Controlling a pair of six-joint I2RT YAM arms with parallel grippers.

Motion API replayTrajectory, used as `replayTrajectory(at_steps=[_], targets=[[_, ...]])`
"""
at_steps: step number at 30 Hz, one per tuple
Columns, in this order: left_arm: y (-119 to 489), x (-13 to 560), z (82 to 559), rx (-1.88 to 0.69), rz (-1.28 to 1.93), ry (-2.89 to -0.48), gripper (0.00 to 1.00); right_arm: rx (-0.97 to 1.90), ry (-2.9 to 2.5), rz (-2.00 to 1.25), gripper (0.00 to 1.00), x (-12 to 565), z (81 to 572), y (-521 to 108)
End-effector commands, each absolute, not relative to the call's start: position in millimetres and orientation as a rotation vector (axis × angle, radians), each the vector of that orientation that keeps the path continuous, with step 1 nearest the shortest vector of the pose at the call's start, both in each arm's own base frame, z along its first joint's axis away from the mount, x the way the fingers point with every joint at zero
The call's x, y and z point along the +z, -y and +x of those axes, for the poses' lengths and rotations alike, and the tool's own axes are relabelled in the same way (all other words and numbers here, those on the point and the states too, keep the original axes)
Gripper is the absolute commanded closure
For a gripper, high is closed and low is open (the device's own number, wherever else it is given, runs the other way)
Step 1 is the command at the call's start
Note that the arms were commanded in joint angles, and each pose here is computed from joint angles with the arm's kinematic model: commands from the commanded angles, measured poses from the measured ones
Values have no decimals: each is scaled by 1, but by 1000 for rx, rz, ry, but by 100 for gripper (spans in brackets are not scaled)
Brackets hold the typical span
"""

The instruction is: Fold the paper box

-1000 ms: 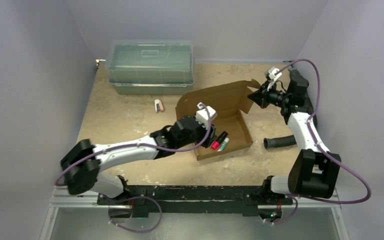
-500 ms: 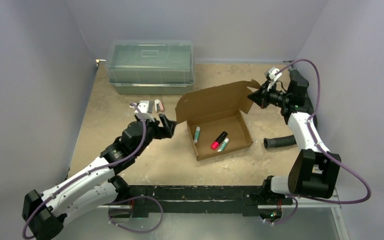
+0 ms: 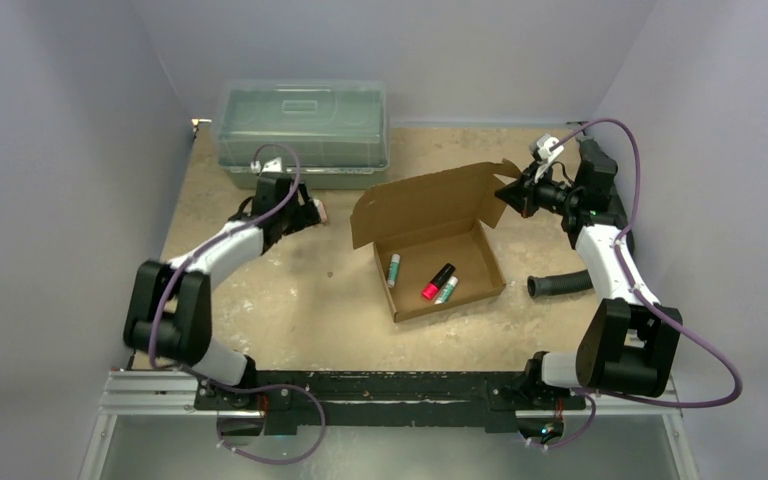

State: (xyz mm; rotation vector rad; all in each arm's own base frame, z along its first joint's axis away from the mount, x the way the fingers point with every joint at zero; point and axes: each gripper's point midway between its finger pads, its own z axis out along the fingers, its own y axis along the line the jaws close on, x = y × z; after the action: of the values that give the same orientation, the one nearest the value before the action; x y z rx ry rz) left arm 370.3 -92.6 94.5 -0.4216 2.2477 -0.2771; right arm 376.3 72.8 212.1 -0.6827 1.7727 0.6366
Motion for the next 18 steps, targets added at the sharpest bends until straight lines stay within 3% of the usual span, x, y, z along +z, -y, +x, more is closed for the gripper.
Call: replayTrajectory(at_steps=[1,9,18], targets=[[109,101,415,-282,-315,-2307,26,646,-1720,-713,100,229,371,-76],[112,81,439,-227,-282,-2358,26,649,-1721,-717,100,228,371,-77],[122,75,445,-92,-318,-2230,26,649,-1723,-713,100,228,371,-76]])
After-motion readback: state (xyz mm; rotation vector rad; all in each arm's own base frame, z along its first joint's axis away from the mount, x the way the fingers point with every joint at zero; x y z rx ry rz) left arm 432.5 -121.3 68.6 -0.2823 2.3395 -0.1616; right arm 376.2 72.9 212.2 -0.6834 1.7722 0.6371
